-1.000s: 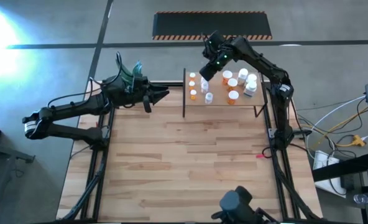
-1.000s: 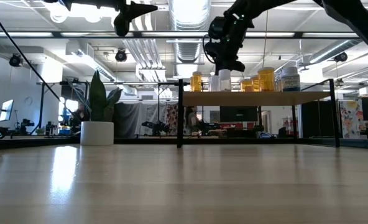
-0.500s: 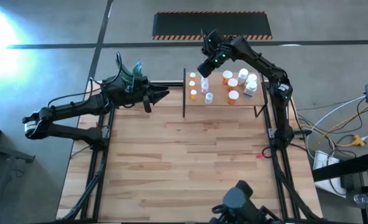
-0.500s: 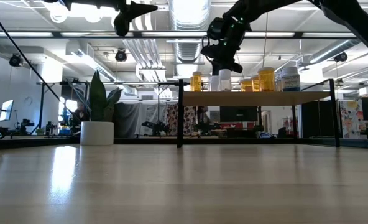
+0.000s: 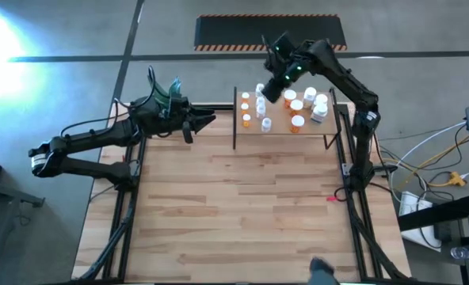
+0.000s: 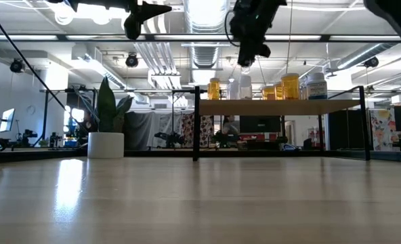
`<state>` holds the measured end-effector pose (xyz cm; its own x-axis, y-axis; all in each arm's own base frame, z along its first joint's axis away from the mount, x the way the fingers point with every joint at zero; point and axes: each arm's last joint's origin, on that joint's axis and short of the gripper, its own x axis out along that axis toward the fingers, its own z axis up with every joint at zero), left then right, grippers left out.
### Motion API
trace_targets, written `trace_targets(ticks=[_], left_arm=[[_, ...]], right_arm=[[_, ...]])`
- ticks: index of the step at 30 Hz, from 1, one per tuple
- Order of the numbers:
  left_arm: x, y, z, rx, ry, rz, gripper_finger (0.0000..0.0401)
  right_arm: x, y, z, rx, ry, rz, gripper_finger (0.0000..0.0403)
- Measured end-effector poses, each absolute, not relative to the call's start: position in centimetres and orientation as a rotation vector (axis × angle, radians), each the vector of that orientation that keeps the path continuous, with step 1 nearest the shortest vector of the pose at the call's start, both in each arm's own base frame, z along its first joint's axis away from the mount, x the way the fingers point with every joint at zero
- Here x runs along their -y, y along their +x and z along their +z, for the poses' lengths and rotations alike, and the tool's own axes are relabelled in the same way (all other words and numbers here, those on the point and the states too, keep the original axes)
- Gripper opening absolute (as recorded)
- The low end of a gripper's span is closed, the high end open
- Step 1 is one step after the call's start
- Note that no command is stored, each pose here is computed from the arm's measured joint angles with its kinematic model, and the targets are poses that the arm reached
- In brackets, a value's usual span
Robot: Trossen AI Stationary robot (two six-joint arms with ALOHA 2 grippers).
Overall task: Pick and place medicine bottles onto shelf by color
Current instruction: Adjust the pill bottles on the shelf
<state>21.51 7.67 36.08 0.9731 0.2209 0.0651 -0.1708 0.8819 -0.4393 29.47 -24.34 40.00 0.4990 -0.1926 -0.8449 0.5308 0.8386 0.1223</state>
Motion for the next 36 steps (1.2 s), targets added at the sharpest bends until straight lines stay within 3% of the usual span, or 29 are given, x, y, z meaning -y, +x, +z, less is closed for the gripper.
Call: trace_targets(ticks=[5, 10, 23, 36], left_arm=[[-7.7, 21.5, 36.1, 0.114, -0.446, 0.204, 0.0127], [-7.7, 21.5, 36.1, 0.114, -0.440, 0.206, 0.0127], [-7.7, 21.5, 36.1, 0.114, -0.445, 0.203, 0.0127], [-7.6, 21.5, 36.2, 0.115, -0.445, 0.196, 0.0127]], right_arm=[[19.9, 29.1, 40.8, -1.022, 0.407, -0.115, 0.0009], [17.6, 31.4, 39.2, -1.088, 0.332, -0.051, 0.0009], [18.0, 32.5, 35.1, -1.262, 0.300, -0.127, 0.0009], [18.6, 33.3, 34.6, -1.192, 0.297, -0.177, 0.0009]])
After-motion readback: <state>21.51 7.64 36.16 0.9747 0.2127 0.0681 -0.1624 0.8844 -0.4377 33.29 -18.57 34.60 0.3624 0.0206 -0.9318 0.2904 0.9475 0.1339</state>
